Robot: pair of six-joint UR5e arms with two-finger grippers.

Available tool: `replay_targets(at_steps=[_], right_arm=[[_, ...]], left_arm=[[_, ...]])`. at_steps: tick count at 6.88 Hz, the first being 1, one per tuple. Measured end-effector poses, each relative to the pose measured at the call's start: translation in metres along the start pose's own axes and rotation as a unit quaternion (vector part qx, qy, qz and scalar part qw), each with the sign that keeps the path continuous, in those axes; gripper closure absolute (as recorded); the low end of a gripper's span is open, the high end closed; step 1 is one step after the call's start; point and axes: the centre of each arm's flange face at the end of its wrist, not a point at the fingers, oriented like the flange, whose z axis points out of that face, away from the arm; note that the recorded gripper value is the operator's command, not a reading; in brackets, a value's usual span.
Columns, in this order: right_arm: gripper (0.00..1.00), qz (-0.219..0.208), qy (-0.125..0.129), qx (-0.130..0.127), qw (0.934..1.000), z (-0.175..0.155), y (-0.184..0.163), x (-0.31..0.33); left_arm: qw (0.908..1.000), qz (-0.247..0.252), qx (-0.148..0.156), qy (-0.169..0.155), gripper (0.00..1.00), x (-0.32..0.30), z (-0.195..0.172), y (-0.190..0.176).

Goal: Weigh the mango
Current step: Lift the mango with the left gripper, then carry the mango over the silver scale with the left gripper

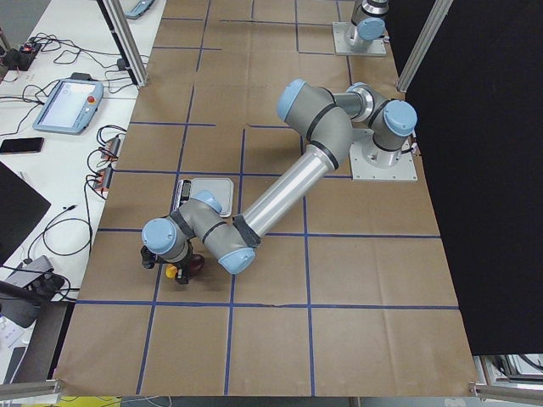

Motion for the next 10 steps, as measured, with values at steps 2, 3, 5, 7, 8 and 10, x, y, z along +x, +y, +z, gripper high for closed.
replay_targets(at_steps=[2, 3, 5, 7, 8, 10], right_arm=[[0.00, 0.000, 0.000, 0.000, 1.0000, 0.000, 0.000, 0.000], [0.00, 0.000, 0.000, 0.000, 1.0000, 0.000, 0.000, 0.000], [0.00, 0.000, 0.000, 0.000, 1.0000, 0.000, 0.000, 0.000], [0.00, 0.000, 0.000, 0.000, 1.0000, 0.000, 0.000, 0.000], [0.00, 0.000, 0.000, 0.000, 1.0000, 0.000, 0.000, 0.000], [0.00, 0.000, 0.000, 0.000, 1.0000, 0.000, 0.000, 0.000]], left_arm=[[1.0000, -0.005, -0.003, -0.001, 0.44, 0.000, 0.001, 0.000], [1.0000, -0.005, -0.002, -0.002, 0.44, 0.000, -0.002, 0.000], [0.9999, -0.004, 0.006, -0.009, 0.47, 0.006, -0.024, 0.000], [0.9999, -0.008, 0.010, -0.011, 0.50, 0.031, -0.077, 0.012], [0.9998, -0.016, 0.005, -0.007, 0.51, 0.060, -0.098, 0.023], [0.9991, -0.041, -0.008, -0.002, 0.50, 0.155, -0.115, 0.049]])
